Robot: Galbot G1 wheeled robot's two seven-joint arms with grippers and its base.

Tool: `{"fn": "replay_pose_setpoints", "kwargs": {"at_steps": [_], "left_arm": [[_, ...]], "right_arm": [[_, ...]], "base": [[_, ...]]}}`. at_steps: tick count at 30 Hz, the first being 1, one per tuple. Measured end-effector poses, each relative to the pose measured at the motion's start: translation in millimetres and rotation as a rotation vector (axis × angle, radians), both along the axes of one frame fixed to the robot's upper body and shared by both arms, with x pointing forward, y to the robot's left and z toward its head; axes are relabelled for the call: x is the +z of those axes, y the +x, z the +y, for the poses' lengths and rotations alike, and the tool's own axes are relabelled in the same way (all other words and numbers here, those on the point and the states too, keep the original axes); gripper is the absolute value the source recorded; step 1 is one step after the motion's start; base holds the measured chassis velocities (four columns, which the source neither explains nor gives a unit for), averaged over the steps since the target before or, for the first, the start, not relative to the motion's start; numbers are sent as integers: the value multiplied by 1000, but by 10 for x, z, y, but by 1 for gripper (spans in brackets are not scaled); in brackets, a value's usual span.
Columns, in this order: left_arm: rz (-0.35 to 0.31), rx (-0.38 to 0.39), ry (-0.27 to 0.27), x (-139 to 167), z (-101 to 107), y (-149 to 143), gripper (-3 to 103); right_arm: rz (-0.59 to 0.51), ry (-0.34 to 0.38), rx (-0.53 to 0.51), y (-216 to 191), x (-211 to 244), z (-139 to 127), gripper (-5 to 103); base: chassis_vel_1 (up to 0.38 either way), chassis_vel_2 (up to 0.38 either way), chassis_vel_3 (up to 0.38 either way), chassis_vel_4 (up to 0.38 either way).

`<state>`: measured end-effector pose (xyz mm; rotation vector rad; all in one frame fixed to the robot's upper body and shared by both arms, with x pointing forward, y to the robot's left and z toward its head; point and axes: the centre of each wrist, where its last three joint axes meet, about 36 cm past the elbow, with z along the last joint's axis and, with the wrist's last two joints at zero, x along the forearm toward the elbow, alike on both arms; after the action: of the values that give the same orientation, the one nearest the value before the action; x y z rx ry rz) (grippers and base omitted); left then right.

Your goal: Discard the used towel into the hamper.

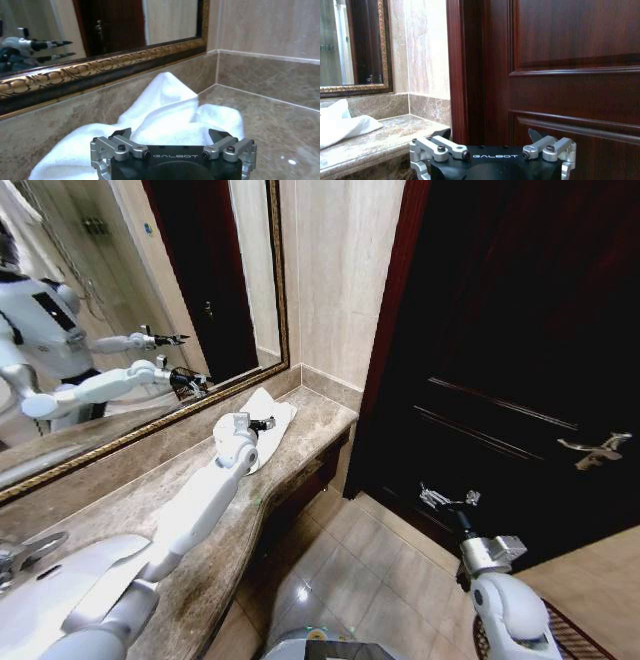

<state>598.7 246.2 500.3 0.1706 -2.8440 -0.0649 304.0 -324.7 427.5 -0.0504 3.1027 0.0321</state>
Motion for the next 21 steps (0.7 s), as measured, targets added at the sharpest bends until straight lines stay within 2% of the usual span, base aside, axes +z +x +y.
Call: {"fn": "replay_pose_setpoints", "kwargs": {"at_steps": [5, 12, 15, 21], "left_arm": [[-3, 37, 2, -2, 107, 57, 100], [-11, 24, 8, 64, 288, 63, 100], [-3, 27, 9, 58, 332, 87, 100], [55, 29, -23, -8, 400, 154, 100]], "right_arm": [[1, 0, -2, 9, -12, -8, 100], [-1, 0, 0, 32, -24, 4, 100], [-3, -1, 3, 47, -22, 21, 100], [-2, -3, 14, 87, -5, 74, 100]], "base": [[0, 0, 0, 0], [0, 0, 0, 0], [0, 0, 0, 0], [0, 0, 0, 0]]}}
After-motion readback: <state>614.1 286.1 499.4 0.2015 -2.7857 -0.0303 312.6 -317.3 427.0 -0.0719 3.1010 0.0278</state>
